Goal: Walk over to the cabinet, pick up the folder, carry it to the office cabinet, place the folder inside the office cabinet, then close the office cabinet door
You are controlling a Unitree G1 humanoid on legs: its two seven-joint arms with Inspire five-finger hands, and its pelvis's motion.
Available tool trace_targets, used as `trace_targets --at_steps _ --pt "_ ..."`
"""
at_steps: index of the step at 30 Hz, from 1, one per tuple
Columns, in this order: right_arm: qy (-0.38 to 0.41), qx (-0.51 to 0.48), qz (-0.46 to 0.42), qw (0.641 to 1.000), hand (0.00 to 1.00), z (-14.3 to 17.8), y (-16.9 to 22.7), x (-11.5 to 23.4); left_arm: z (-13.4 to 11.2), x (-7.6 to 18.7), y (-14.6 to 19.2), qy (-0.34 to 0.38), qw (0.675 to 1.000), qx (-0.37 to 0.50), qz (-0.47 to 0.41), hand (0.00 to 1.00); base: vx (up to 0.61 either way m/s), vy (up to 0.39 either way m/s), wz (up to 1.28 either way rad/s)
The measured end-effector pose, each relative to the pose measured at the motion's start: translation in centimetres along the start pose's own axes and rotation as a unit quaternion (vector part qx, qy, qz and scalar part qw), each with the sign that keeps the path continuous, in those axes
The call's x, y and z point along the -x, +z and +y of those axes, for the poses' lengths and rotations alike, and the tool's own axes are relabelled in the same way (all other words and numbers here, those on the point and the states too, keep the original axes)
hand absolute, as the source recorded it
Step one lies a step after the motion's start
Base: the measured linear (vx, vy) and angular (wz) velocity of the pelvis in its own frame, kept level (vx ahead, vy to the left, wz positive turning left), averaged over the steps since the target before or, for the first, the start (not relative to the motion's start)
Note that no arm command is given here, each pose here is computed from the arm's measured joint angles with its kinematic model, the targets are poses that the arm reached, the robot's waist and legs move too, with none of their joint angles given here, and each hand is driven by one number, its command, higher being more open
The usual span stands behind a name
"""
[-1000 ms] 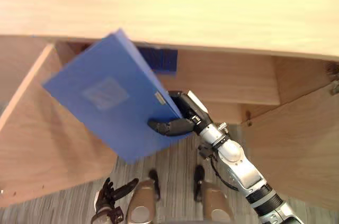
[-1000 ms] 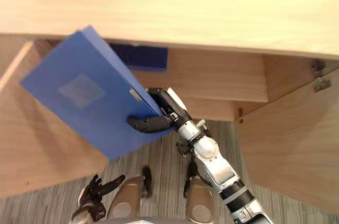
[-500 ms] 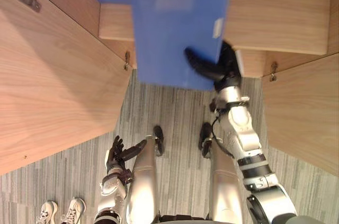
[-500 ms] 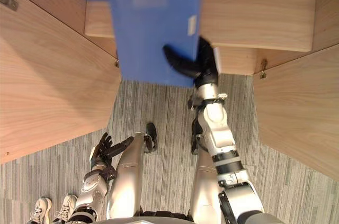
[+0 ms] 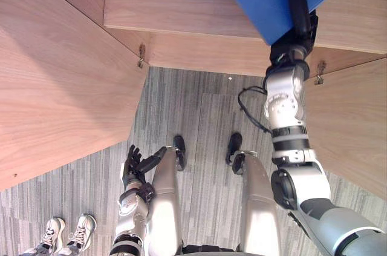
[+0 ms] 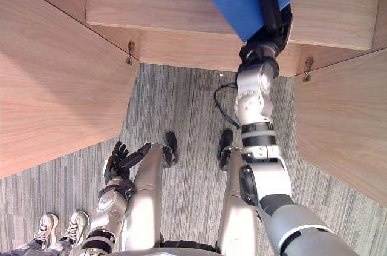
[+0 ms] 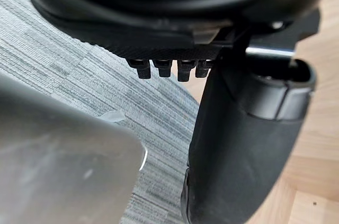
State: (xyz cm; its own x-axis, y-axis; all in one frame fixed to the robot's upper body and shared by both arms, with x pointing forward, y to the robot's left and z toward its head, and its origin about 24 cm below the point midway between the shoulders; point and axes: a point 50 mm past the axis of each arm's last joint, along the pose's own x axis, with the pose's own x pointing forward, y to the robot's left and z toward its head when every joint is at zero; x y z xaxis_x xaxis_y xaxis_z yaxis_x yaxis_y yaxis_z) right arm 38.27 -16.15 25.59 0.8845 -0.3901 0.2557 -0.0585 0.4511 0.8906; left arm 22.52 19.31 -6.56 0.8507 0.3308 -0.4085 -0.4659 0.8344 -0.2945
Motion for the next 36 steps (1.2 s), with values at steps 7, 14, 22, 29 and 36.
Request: trace_targets --at_steps 7,14,22,29,36 --pt "-0.035 -0.132 -0.046 0.99 1.0 2.3 1.9 -0.7 -1.5 0.3 -0.2 -0.015 1.0 0.004 -0.001 1.0 0.05 -0.022 0.11" --pt "-0.034 -0.143 -0.054 0.988 1.0 2.6 2.1 -0.5 -2.1 0.5 -0.5 -0.02 1.0 0.007 0.003 1.0 0.02 -0.011 0.02" --pt "0.066 0.01 0.007 0.998 1.0 2.9 -0.2 -0.2 -1.9 0.5 -0.8 -0.017 1.0 0.005 0.008 1.0 -0.03 -0.016 -0.03" --pt "0.204 0.33 0.112 0.915 0.0 0.2 -4.2 0.4 -1.2 0.2 -1.0 -0.026 1.0 0.0 0.015 1.0 -0.02 -0.023 -0.03" --pt "0.185 0.444 0.169 0.86 0.0 -4.9 -4.6 0.1 -1.1 -0.1 -1.1 -0.043 0.999 -0.018 0.021 1.0 0.0 0.0 0.0"
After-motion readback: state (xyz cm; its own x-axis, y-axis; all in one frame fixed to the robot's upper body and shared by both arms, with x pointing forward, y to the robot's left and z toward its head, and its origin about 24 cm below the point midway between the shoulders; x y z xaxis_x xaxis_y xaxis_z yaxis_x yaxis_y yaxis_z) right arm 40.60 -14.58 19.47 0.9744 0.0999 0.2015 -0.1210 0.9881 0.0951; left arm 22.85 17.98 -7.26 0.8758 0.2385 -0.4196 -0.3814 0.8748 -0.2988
